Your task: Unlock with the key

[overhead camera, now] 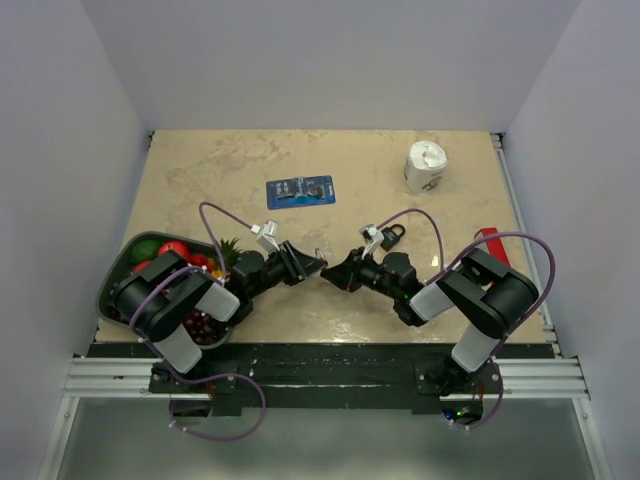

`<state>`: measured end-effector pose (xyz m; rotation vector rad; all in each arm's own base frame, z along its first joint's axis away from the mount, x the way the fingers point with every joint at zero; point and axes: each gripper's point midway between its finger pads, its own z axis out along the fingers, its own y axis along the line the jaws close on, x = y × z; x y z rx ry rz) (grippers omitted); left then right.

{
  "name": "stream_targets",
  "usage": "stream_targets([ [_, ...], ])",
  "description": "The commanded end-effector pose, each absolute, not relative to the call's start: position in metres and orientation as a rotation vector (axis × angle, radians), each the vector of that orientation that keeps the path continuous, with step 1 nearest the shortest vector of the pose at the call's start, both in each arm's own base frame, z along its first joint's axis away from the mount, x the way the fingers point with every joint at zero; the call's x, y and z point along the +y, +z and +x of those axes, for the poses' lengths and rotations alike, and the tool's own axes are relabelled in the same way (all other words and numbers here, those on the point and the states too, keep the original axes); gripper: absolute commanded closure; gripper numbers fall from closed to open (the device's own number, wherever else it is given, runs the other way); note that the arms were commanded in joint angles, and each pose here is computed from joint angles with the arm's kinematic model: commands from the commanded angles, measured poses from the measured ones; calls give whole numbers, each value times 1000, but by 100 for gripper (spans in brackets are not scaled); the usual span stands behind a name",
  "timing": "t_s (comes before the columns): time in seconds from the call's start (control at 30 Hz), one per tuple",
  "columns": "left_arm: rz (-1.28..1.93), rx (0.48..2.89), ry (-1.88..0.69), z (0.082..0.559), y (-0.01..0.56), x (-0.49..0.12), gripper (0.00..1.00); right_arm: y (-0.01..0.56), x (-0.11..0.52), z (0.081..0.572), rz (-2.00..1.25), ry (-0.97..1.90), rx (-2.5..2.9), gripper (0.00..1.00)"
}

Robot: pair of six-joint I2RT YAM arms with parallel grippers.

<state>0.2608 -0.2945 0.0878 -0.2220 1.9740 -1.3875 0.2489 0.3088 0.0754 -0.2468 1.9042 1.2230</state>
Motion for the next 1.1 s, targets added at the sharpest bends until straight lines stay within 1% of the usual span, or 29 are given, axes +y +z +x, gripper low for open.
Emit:
stream_targets([
  [0.0,3,1825,-1560,236,132,-310,100,119,318,251,-250,1357,1724,100],
  [0.53,344,1707,-1677,194,160,-315,100,152,307,244,-261,1483,1606,100],
  [0.83,471,1619,-1770,171,174,-314,100,169,305,239,-268,1556,1536,100],
  [1.07,463,1637,-1727,176,172,-314,100,169,304,239,-279,1543,1540,100],
])
